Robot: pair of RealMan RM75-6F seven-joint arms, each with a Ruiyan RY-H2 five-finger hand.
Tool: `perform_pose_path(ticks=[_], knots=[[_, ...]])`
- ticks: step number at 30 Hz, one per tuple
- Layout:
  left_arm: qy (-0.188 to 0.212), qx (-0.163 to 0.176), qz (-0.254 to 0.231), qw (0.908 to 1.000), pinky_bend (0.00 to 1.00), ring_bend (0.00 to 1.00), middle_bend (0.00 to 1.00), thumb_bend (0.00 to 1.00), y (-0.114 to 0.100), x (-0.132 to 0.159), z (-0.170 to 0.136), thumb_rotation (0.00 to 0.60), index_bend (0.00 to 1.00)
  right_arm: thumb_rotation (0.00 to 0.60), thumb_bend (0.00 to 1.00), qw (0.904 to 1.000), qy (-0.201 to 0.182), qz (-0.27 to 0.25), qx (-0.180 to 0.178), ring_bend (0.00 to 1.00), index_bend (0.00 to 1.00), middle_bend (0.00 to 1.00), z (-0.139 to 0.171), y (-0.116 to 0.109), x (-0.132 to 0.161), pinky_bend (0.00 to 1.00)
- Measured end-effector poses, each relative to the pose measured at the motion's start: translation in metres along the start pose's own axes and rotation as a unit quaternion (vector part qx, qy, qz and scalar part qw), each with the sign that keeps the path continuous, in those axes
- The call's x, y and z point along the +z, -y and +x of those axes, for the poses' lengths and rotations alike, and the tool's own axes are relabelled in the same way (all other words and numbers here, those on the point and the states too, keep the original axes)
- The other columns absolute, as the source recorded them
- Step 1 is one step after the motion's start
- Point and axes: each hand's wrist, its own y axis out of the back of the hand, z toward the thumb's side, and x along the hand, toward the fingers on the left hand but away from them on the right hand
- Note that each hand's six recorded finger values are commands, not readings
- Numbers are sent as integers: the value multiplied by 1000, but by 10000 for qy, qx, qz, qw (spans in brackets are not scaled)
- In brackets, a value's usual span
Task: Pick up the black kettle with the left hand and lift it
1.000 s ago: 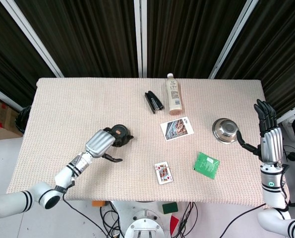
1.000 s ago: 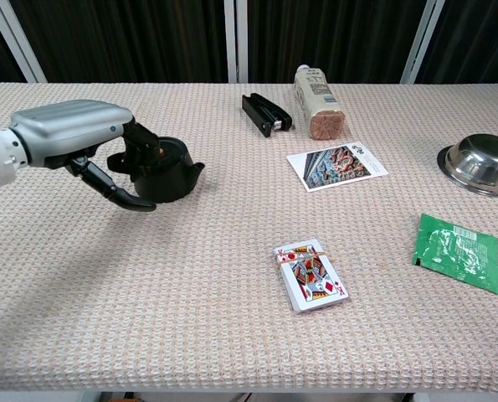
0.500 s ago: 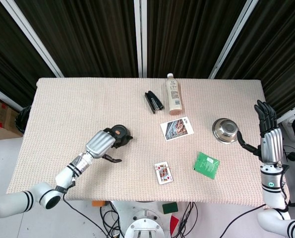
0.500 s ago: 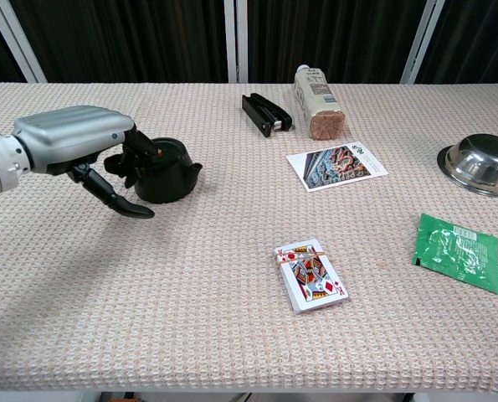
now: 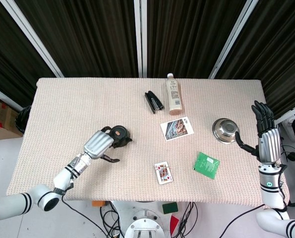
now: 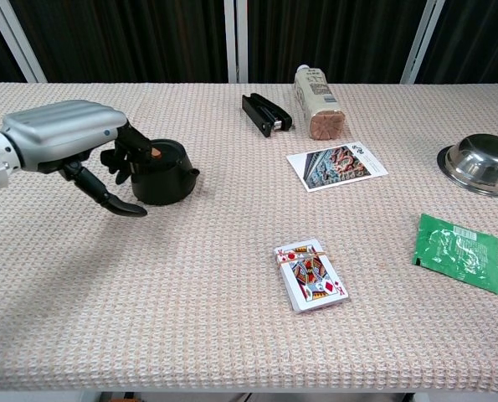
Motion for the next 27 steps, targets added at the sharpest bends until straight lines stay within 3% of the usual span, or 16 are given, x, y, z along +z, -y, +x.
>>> perform_pose_path(ticks=[19, 27], knots=[[-85, -205, -4, 9998, 202, 620, 675, 0, 9, -8, 0, 365, 623, 600, 350, 10000, 43, 32, 45, 0, 0, 0, -1, 4, -2, 15], [-127, -212, 58, 9997, 204, 715, 768, 0, 8, -12, -5, 363, 729, 600, 350, 10000, 75, 29, 40, 0, 0, 0, -2, 4, -4, 15]])
